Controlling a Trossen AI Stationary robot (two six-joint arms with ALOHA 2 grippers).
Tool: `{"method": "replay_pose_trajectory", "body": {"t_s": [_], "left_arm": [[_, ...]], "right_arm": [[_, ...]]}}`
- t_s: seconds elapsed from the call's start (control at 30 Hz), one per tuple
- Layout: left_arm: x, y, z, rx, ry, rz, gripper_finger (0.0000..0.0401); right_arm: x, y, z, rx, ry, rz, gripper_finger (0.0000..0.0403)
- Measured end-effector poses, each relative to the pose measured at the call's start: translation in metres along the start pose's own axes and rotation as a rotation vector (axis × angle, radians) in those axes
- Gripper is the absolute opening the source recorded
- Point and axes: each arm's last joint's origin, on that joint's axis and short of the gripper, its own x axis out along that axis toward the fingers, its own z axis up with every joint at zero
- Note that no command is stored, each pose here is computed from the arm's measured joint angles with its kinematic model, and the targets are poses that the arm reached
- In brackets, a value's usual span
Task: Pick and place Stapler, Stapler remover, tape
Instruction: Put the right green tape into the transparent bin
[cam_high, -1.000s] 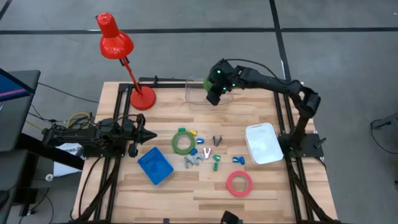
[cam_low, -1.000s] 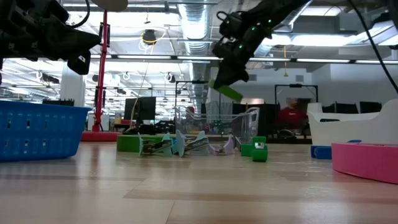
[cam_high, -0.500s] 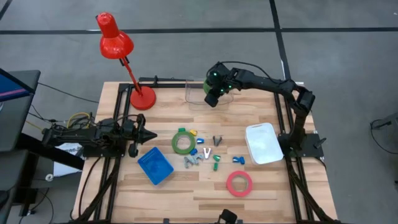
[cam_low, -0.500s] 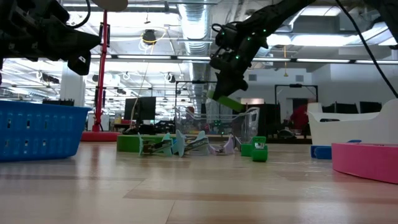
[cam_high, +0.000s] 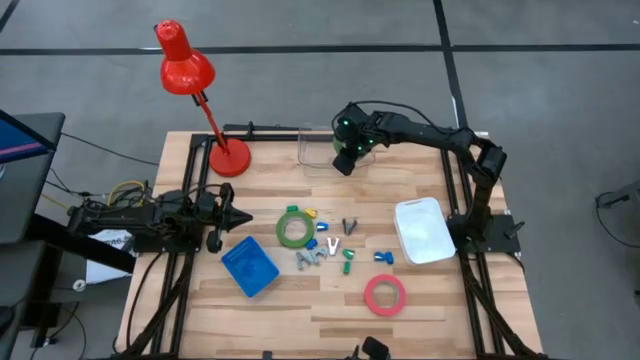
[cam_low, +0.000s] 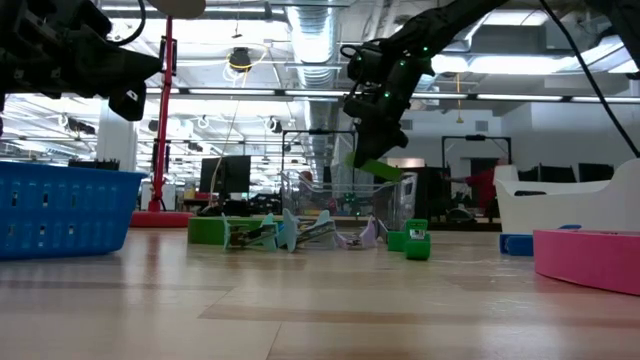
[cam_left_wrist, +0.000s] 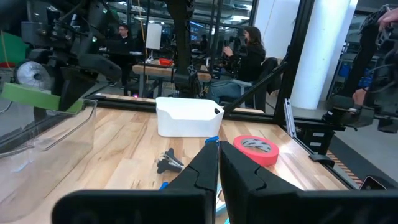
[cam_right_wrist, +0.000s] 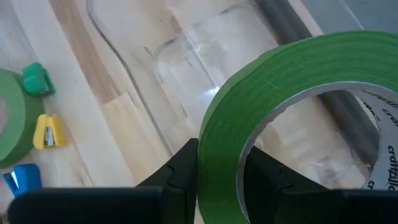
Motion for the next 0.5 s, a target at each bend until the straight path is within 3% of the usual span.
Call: {"method": "replay_pose_trajectory", "body": {"t_s": [0.27, 0.5], "left_arm": [[0.0, 0.0, 0.0, 0.0, 0.0, 0.0, 0.0008], [0.0, 0.0, 0.0002, 0.001, -0.003, 0.0, 0.0008]], "right_arm": [[0.0, 0.0003, -0.0012, 0.0, 0.012, 0.0, 0.0108], [-0.0002, 0.0002, -0.0022, 0.025, 0.023, -0.003, 0.0172]]}}
